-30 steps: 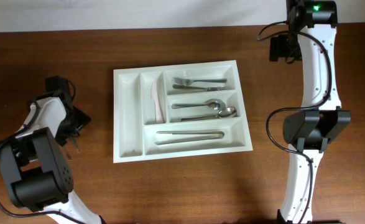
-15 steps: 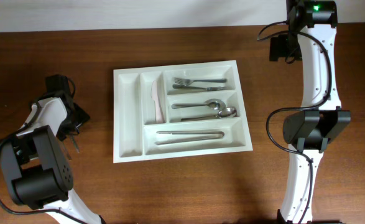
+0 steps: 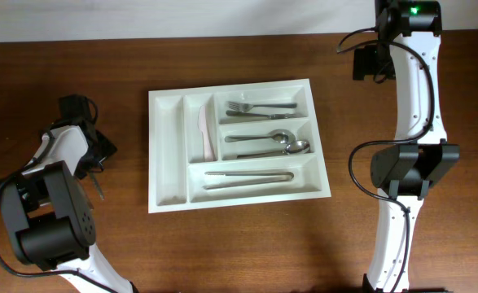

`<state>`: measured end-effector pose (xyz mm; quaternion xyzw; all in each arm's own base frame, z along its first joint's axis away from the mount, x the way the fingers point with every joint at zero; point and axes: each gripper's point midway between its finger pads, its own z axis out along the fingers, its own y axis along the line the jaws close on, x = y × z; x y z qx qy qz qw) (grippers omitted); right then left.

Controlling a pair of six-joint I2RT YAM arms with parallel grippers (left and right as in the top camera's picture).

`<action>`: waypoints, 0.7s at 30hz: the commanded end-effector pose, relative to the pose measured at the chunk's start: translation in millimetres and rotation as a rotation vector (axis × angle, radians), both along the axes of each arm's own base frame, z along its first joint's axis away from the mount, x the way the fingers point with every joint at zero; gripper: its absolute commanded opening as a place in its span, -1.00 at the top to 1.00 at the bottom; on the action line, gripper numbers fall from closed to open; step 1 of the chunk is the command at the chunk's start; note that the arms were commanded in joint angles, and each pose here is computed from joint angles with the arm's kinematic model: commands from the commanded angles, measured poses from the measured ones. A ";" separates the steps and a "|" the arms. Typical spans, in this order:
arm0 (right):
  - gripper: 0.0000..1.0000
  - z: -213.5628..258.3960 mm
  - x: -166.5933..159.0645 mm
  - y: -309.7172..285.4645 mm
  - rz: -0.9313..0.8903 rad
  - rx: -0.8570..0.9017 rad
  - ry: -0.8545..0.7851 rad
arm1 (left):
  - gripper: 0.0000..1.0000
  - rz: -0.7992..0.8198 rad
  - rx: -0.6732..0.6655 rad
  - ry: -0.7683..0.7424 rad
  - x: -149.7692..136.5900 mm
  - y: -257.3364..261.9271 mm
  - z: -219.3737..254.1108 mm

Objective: Pack container
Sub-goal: 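Lower the left gripper over the two spoons and grasp one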

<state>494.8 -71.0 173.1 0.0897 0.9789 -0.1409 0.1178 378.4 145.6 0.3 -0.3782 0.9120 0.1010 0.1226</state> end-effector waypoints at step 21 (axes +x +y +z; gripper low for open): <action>-0.98 18.7 -0.3 -2.4 -0.014 -0.021 -0.047 | -0.08 0.021 0.100 0.139 -27.0 17.7 -33.7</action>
